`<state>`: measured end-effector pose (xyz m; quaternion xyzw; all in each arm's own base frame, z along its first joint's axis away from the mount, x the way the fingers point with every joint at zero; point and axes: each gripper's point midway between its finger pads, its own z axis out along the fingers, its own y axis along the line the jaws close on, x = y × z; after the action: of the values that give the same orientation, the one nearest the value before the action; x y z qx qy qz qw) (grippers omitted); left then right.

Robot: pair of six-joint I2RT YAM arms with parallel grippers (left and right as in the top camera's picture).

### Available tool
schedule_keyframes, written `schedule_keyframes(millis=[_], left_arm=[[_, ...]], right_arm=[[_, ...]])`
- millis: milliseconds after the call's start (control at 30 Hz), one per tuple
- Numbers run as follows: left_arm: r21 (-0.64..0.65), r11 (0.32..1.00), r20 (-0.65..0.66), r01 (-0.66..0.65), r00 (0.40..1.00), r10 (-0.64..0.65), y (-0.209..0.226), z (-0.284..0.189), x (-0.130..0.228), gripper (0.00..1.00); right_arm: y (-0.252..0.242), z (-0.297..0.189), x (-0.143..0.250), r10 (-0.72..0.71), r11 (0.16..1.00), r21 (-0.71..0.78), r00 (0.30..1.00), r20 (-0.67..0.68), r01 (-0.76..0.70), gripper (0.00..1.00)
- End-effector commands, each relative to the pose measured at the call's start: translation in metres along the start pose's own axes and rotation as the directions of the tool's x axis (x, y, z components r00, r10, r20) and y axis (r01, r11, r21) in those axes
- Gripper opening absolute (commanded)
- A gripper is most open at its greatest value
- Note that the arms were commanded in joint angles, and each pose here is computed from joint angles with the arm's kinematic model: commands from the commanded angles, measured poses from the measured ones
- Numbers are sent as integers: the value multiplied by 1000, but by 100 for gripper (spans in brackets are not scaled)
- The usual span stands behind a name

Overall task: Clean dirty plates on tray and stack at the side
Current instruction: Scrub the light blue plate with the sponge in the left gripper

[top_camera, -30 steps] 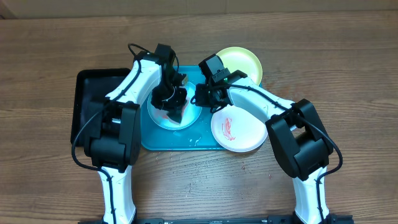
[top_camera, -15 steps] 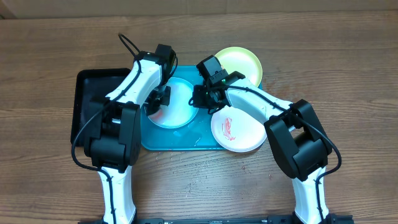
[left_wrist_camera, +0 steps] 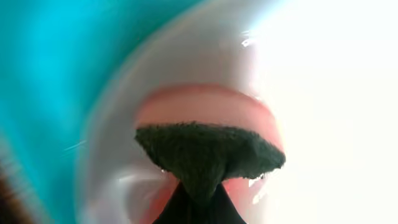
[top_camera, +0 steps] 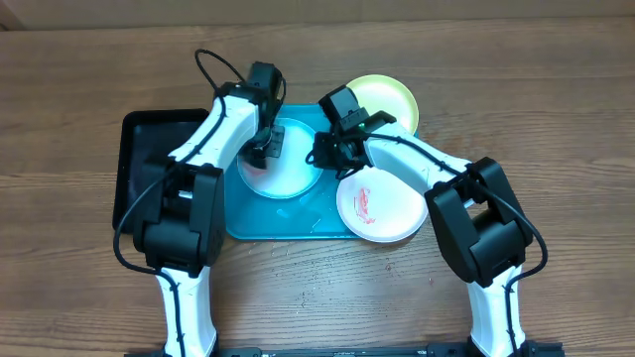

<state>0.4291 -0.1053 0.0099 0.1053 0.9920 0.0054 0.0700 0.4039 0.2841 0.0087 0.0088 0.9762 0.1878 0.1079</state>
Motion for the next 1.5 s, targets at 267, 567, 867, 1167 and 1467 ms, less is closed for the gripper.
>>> schedule_keyframes(millis=[267,567,867,1167,1467], left_arm=[[388,921,-7,-35,999,41,-71,3,3,4],[-327,860,115,391,920,-375,69,6,5,4],[-93,976,-243,198,946,-215,14,9,62,4],[603,798,-232,-9,955,186,-91,-28,75,4],[349,934,-65,79,996,-60,-54,6,8,4]], right_arm=[[1,3,4,-15,1000,5,1000,-9,15,4],[1,3,4,-14,1000,6,1000,-12,15,4],[1,3,4,-15,1000,4,1000,-8,15,4],[2,3,3,-16,1000,2,1000,-5,16,4],[1,3,3,-16,1000,3,1000,-7,16,4]])
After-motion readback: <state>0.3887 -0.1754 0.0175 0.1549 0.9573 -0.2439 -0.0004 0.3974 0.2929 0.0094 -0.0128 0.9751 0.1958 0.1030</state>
